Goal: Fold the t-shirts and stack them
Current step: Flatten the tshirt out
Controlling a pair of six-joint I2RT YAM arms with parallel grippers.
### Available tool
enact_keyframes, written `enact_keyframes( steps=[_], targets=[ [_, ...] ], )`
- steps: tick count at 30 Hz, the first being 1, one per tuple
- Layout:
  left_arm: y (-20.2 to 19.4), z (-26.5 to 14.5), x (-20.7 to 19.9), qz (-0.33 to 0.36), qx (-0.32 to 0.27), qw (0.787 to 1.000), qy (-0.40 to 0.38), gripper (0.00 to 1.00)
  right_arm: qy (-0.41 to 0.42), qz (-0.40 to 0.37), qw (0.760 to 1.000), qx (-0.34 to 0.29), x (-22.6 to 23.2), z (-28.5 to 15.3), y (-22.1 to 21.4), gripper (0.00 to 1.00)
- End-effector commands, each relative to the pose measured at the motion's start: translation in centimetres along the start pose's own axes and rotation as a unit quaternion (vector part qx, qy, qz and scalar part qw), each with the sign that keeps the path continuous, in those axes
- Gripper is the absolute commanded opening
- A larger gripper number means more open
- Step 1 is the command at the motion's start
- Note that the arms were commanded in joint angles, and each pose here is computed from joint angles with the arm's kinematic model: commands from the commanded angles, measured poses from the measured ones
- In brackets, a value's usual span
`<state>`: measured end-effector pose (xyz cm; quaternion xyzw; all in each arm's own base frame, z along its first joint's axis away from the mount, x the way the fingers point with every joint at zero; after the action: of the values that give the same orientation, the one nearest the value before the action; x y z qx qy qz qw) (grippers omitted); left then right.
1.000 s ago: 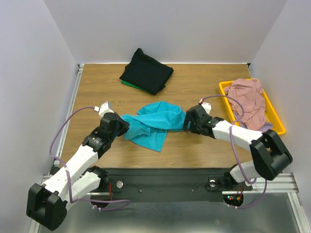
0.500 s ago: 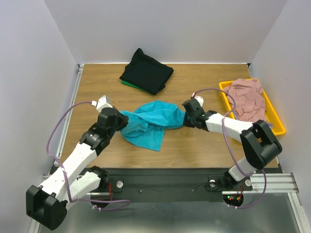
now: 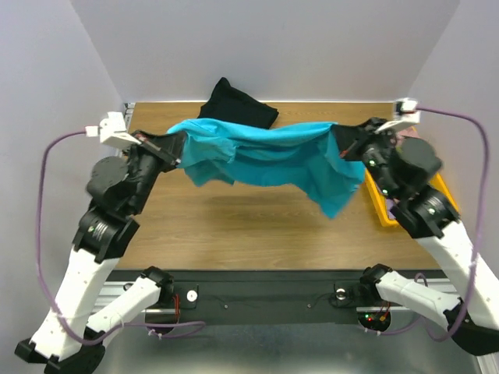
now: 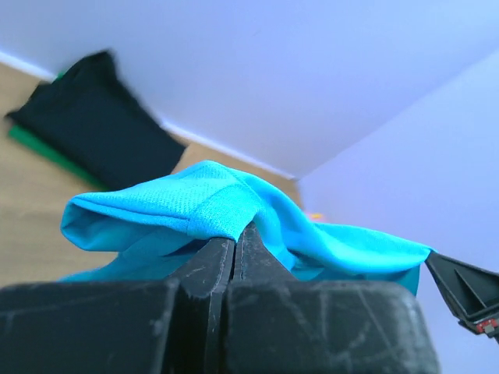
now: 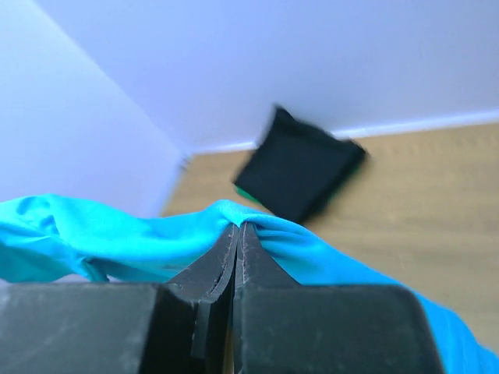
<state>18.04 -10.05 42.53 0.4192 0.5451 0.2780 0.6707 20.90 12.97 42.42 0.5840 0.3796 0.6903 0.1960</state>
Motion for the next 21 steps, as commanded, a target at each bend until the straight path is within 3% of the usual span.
enact_keyframes(
  steps=[1, 5, 9, 17, 21],
  targets=[
    [5.3, -4.2, -3.0, 0.006, -0.082, 0.991, -0.101, 0.00, 0.082, -0.029, 0.996, 0.007, 2.7, -3.8, 3.1, 0.00],
    [6.9, -6.5, -4.0, 0.005, -0.107, 0.983, -0.148, 0.00, 0.149, -0.022, 0.989, 0.003, 4.7, -7.1, 5.5, 0.00],
    [7.2, -8.0, -4.8, 0.002, -0.105, 0.975, -0.196, 0.00, 0.161, -0.015, 0.987, -0.005, 5.0, -8.4, 6.2, 0.00],
    [8.1, -9.4, -4.8, -0.003, -0.127, 0.972, -0.198, 0.00, 0.182, -0.013, 0.983, 0.003, 5.4, -9.3, 6.4, 0.00],
    [6.5, -7.6, -3.8, -0.014, -0.108, 0.981, -0.160, 0.00, 0.145, -0.011, 0.989, 0.007, 4.2, -8.1, 5.3, 0.00]
  ],
)
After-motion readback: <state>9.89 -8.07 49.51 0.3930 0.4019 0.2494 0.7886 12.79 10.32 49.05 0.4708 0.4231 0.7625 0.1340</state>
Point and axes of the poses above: each gripper's point midway between its finger pads, its own z axis out along the fingers, its own x axis along the line the jaws close on, y = z × x, the point moved 8 cm from there along -z, back along the fingers, and after that the axes turned 13 degrees about z, right-handed, at the moved point
